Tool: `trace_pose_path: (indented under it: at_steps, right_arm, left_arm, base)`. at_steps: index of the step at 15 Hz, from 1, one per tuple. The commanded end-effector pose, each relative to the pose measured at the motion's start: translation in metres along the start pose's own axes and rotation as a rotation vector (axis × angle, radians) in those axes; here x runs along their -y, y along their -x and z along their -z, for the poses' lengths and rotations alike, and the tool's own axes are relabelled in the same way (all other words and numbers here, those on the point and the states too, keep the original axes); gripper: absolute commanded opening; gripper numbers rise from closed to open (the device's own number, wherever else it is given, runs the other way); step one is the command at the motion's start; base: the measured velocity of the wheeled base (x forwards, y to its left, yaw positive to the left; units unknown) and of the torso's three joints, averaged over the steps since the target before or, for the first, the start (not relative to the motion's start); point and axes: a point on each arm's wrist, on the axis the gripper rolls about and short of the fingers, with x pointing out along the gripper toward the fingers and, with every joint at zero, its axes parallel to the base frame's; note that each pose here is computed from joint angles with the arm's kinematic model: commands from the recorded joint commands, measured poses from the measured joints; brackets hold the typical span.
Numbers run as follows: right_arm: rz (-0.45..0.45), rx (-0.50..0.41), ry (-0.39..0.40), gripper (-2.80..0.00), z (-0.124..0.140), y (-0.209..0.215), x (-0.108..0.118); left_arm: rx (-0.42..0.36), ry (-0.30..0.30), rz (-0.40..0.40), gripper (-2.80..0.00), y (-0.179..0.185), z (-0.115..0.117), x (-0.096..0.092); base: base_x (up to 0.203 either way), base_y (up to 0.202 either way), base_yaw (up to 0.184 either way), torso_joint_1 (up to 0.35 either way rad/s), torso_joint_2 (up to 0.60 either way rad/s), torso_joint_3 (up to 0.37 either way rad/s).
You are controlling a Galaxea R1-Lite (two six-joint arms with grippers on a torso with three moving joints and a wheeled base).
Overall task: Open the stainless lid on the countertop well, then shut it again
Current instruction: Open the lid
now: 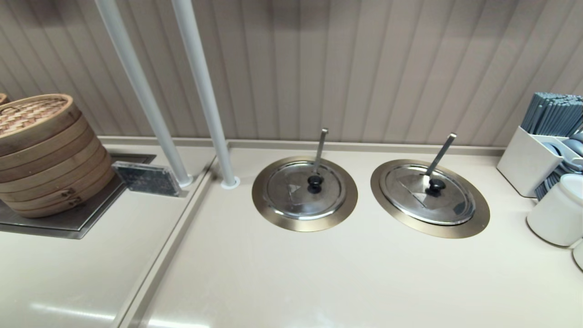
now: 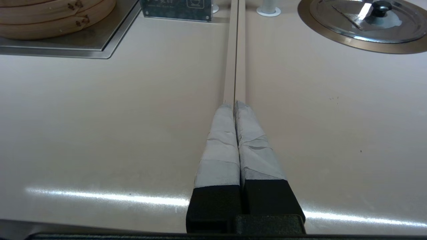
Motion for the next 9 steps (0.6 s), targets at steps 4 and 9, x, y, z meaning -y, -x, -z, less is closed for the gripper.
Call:
trace_pose_path:
  at_steps: [4, 9]
  right_arm:
    - [0.003, -0.002, -0.007, -2.80, 0.000, 0.000, 0.000]
    - [-0.004, 0.023, -0.043, -2.80, -0.048, 0.003, 0.004]
  left_arm:
    - [0.001, -0.001, 0.000, -2.80, 0.000, 0.000, 0.000]
    - [-0.001, -0.001, 0.000, -2.80, 0.000, 0.000, 0.000]
  base:
    - [0.000, 0.000, 0.000, 0.000, 0.00, 0.000]
    - [0.000, 0.000, 0.000, 0.000, 0.00, 0.000]
